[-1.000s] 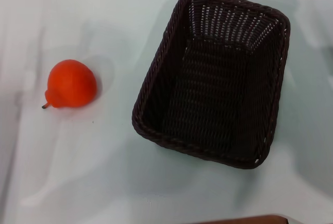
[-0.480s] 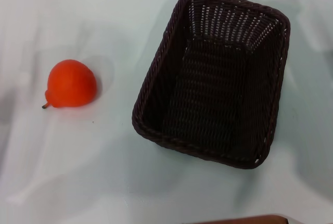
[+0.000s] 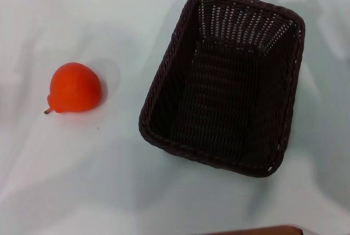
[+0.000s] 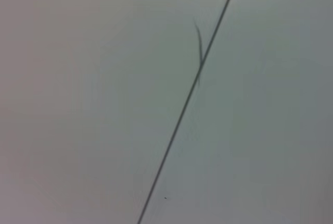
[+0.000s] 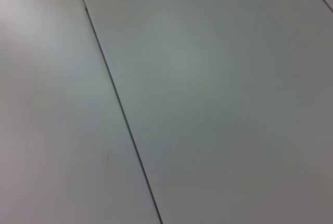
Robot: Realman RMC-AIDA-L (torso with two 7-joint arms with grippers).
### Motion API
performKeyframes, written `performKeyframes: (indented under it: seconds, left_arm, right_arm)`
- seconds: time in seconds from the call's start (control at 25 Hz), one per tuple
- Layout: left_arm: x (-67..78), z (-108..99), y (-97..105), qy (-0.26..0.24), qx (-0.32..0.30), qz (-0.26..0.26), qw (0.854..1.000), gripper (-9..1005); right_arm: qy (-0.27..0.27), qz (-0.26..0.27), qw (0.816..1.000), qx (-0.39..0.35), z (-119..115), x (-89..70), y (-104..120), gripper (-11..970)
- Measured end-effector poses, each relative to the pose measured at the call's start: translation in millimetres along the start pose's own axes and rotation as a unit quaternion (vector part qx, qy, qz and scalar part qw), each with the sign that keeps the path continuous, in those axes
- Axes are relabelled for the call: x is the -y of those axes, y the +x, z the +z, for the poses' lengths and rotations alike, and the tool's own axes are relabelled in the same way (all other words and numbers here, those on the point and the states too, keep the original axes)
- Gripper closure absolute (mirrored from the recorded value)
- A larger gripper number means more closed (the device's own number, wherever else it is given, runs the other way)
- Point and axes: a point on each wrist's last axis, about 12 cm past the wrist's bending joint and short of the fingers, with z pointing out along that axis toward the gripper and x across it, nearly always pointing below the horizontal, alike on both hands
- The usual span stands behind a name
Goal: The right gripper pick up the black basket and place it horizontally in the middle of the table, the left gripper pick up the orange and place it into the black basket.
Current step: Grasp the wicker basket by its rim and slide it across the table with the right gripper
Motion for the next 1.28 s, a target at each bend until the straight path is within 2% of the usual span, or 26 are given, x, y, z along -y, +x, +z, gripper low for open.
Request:
performKeyframes:
  seconds: [0.16, 0.32, 0.48, 0.6, 0.76, 0.96, 1.2, 1.28]
  left_arm:
    - [-0.9, -3.7, 0.5, -0.010, 0.004, 0.007, 1.000, 93]
    - [-1.2, -4.0, 0.7, -0.017, 0.009, 0.013, 1.000, 93]
    - [-0.9, -0.8, 3.5, -0.024, 0.005, 0.018, 1.000, 93]
    - [1.7, 3.3, 9.3, -0.030, -0.002, 0.022, 0.999, 94]
    - [6.8, 7.5, 16.1, -0.034, -0.007, 0.032, 0.999, 94]
    - [10.0, 8.9, 19.1, -0.034, -0.007, 0.031, 0.999, 93]
    - [10.8, 6.4, 20.8, -0.037, -0.008, 0.029, 0.999, 93]
    - [11.2, 5.9, 21.3, -0.037, -0.007, 0.028, 0.999, 93]
  right_arm:
    - [0.019, 0.009, 1.000, 0.015, -6.3, -11.0, 8.6, 15]
    - [0.060, 0.072, 0.993, 0.077, -0.6, -35.8, 23.1, 14]
    - [0.107, 0.129, 0.971, 0.169, 21.1, -54.7, 35.7, 14]
    - [0.144, 0.153, 0.946, 0.247, 44.5, -58.7, 42.3, 14]
    - [0.197, 0.154, 0.897, 0.364, 86.8, -52.4, 52.4, 14]
    - [0.202, 0.119, 0.839, 0.491, 140.4, -39.2, 74.9, 15]
    - [0.174, 0.009, 0.784, 0.596, 200.2, -5.3, 103.9, 15]
    - [0.155, -0.040, 0.756, 0.634, 217.5, 10.8, 109.0, 14]
